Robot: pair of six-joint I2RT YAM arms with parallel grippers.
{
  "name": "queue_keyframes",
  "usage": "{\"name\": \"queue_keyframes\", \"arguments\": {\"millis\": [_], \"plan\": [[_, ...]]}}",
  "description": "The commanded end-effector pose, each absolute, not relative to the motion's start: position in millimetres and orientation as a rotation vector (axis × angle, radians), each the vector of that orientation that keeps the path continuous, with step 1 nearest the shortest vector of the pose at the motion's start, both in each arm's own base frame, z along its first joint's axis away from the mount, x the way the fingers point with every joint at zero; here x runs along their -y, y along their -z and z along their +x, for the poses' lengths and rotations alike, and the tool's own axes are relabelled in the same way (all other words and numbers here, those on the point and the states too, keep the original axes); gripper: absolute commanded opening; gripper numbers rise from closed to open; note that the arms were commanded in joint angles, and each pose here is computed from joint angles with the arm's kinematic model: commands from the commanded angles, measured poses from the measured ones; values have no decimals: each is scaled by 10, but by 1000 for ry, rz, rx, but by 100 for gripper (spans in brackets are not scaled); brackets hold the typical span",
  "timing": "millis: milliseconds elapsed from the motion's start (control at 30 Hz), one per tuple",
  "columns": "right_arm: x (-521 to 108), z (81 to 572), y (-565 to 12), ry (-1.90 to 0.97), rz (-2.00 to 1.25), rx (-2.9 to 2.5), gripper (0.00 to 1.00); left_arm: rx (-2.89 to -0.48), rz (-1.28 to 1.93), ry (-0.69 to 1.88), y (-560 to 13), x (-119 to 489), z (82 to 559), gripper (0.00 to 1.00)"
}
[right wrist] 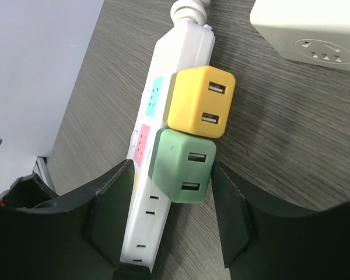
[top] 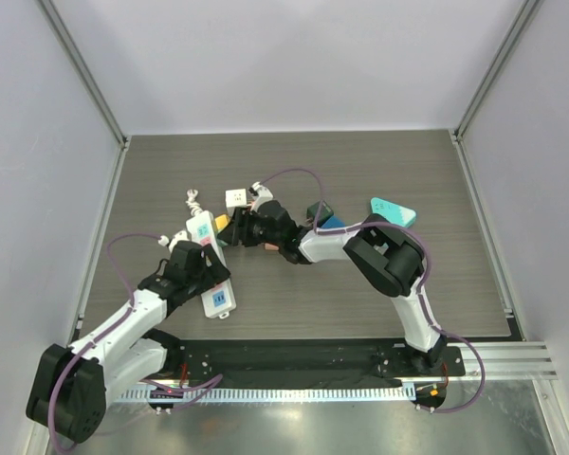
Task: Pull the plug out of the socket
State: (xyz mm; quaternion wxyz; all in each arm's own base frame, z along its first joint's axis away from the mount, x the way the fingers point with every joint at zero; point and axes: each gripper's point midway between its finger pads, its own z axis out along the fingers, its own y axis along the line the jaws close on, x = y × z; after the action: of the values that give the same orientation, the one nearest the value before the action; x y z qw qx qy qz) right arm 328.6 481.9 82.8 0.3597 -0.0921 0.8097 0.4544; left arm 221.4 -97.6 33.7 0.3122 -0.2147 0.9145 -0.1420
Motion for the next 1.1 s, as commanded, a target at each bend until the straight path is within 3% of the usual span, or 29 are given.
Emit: {"name": "queue_keyframes", "arguments": {"millis": [0,67,233,433,500,533,567,633,1067], "plan": [[-5003,3345,-1133,-1285,-214,-1986,60,-2446,-603,405,-285,999,2114,0],[-5011,3342,-1117,-1292,-210,-1987,54,-2443,-604,402,-289,991,2109,0],[-5019,3338,-1100,-1309,-199,-1991,53,-2441,-606,404,-291,990,2105,0],[-4996,3359,-1081,-1342,-166,-1990,44,-2436,-629,410,-274,987,2092,0],[-4921,3401,-1035,-1330,-132,-1998,36,-2427,-655,405,-260,970,2086,0],[-4892,3417,-1065,-1334,-116,-1991,28,-2423,-689,403,-233,956,2070,0],[-4837,3422,-1040,-1340,-90,-1989,12,-2415,-707,403,-229,947,2071,0],[-4746,3468,-1056,-1346,-50,-1976,1,-2407,-748,386,-197,909,2053,0],[-4469,3469,-1149,-1457,47,-1886,1,-2397,-812,335,-167,805,2001,0]]}}
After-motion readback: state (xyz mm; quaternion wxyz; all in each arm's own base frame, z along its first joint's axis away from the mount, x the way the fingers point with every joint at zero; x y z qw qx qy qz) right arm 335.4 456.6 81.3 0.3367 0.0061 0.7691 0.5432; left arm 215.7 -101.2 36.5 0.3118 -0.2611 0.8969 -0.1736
